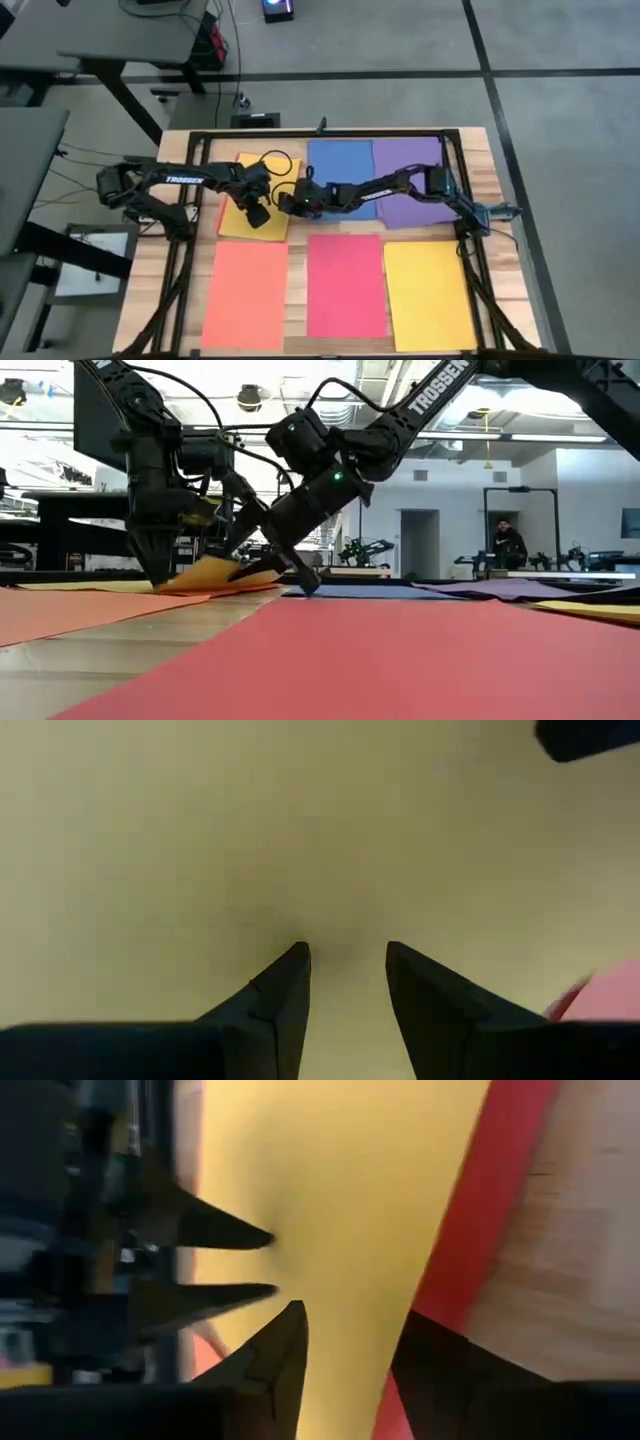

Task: Organize paper
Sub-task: Stack the yellow paper on the bottom right yellow papers

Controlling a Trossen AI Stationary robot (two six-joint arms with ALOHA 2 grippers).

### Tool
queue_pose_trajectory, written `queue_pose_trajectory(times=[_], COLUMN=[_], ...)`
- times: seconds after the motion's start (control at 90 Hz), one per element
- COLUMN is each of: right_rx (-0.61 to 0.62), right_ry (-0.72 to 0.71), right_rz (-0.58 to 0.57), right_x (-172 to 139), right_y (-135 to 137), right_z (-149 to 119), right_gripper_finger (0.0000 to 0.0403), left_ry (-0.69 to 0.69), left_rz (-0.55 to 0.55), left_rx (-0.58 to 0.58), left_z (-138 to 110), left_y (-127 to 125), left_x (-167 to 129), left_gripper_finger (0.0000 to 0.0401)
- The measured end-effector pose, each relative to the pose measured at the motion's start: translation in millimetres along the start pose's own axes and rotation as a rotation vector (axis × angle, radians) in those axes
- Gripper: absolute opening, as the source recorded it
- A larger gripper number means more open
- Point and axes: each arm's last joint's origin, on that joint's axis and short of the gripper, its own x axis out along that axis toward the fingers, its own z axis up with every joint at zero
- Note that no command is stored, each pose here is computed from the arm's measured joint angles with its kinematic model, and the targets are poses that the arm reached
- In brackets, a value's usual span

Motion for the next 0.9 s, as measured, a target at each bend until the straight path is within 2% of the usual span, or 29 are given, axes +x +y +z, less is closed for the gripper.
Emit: queue_pose_trajectory(times=[0.222, 0.278, 0.356, 0.411, 0.622, 0.789, 0.9], right_rx=[0.015, 0.015, -0.036, -0.075, -0.211, -0.312, -0.355], right_ry=[-0.067, -0.058, -0.045, -0.042, -0.027, -0.054, -0.058], right_rz=[-0.025, -0.032, -0.049, -0.049, -0.092, 0.001, 0.023], right_x=[2, 2, 2, 2, -17, -66, -87], right_y=[-4, -5, -6, -6, 7, 56, 71], right_z=[4, 5, 6, 6, 8, 17, 18], right_gripper_finger=[0.0108, 0.0085, 0.0028, 0.0011, 0.0000, 0.0000, 0.0000], left_ry=[0.001, 0.008, 0.030, 0.030, -0.047, -0.159, -0.252], left_rz=[-0.008, -0.009, -0.009, -0.010, -0.025, -0.047, -0.071], left_rx=[0.047, 0.063, 0.075, 0.087, 0.094, 0.068, 0.032], left_z=[0, -1, 1, 4, 16, 10, -3], left_y=[-2, -3, -5, -7, -20, -30, -32], left_x=[0, 0, -4, -11, -68, -127, -156], left_gripper_finger=[0.0118, 0.0118, 0.0118, 0.0118, 0.0118, 0.0118, 0.0118])
